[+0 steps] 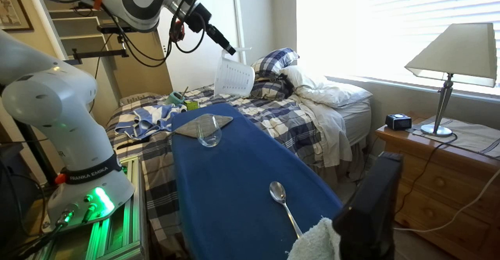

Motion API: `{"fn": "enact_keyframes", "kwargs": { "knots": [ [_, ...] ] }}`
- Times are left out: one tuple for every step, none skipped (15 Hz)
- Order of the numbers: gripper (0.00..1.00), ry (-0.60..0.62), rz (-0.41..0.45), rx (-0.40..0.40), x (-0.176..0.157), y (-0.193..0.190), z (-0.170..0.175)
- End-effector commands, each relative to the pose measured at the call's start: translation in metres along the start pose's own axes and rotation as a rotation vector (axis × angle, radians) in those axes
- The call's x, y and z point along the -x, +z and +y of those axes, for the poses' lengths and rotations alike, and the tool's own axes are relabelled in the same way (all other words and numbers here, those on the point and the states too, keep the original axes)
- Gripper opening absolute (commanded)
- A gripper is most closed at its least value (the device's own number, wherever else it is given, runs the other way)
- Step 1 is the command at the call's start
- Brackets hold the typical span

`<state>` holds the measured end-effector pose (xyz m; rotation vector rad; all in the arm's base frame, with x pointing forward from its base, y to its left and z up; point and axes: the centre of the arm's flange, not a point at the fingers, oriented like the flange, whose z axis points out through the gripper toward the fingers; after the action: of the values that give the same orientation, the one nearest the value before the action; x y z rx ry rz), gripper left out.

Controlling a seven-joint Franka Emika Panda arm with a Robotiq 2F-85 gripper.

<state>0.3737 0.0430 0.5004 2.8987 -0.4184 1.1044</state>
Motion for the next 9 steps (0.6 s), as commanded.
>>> {"fn": "enact_keyframes", "kwargs": {
  "knots": [
    [0.07, -0.02, 0.012, 0.038, 0.034, -0.0127, 0.0144],
    [0.07, -0.023, 0.007, 0.04, 0.0346, -0.0144, 0.0137],
    [0.07, -0.026, 0.001, 0.04, 0.0355, -0.0162, 0.0133],
    [0.07, -0.028, -0.004, 0.041, 0.0366, -0.0176, 0.013],
    [0.07, -0.029, -0.009, 0.045, 0.0378, -0.0183, 0.0131],
    [0.07, -0.029, -0.014, 0.047, 0.0389, -0.0191, 0.0133],
    [0.07, -0.031, -0.017, 0.05, 0.0399, -0.0197, 0.0138],
    [0.07, -0.03, -0.021, 0.052, 0.0405, -0.0204, 0.0146],
    [0.07, -0.032, -0.02, 0.051, 0.0409, -0.0212, 0.0154]
  ]
}}
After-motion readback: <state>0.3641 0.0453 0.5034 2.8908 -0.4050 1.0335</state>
